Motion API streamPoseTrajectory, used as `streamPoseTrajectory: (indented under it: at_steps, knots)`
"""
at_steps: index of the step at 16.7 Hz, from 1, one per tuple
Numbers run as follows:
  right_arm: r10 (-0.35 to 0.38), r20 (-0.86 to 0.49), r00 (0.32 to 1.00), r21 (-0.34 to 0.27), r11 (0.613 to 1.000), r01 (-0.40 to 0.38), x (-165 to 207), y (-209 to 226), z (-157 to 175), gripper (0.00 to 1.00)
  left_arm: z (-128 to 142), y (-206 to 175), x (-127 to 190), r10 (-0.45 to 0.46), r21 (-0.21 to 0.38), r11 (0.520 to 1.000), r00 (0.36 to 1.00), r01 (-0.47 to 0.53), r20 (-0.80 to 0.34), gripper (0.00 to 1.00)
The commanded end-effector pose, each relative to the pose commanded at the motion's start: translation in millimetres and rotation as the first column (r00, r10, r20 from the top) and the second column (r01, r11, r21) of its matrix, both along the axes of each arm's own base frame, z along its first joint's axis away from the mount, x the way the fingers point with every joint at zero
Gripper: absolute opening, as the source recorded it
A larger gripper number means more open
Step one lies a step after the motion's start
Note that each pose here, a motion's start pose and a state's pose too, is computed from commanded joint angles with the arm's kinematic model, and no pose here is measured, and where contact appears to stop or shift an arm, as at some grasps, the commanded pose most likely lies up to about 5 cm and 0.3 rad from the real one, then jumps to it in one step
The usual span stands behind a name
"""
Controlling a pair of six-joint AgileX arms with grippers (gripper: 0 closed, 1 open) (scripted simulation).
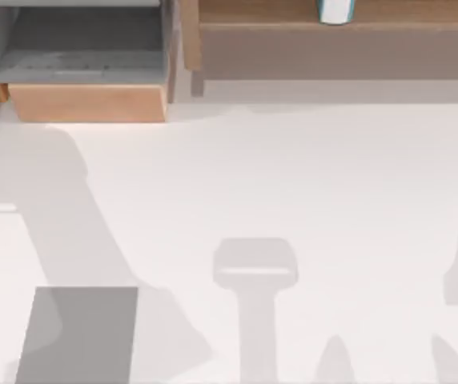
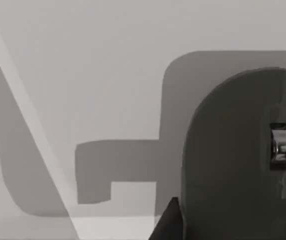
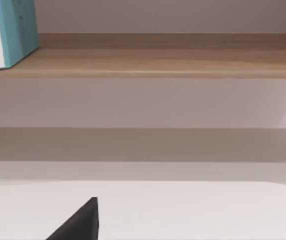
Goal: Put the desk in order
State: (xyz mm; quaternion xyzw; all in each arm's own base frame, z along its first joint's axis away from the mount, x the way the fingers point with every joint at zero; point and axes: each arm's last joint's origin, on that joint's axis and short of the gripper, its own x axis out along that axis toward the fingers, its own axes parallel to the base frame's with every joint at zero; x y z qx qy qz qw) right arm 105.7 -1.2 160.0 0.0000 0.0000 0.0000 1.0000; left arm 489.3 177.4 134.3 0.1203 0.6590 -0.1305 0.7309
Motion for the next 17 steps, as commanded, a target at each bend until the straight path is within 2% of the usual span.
streamPoseTrajectory:
  at_steps: [6, 10, 13, 17]
  knots:
    - [0.000, 0.000, 1.000, 0.000, 1.000, 0.000, 0.0, 0.0, 0.0, 1.00, 0.3, 1.3, -0.5, 0.001, 0.001, 1.000, 1.000, -0.001, 0.001, 0.00]
    - [0.000, 0.000, 1.000, 0.000, 1.000, 0.000, 0.0, 0.0, 0.0, 1.00, 24.8, -1.2, -5.4, 0.004, 0.039, 0.999, 1.000, -0.005, 0.021, 0.00]
    - [0.000, 0.000, 1.000, 0.000, 1.000, 0.000, 0.0, 0.0, 0.0, 1.00, 54.3, -8.5, -15.7, 0.018, 0.080, 0.997, 0.999, -0.022, 0.049, 0.00]
    - [0.000, 0.000, 1.000, 0.000, 1.000, 0.000, 0.0, 0.0, 0.0, 1.00, 113.6, -25.7, -38.2, 0.060, 0.116, 0.990, 0.985, -0.079, 0.165, 0.00]
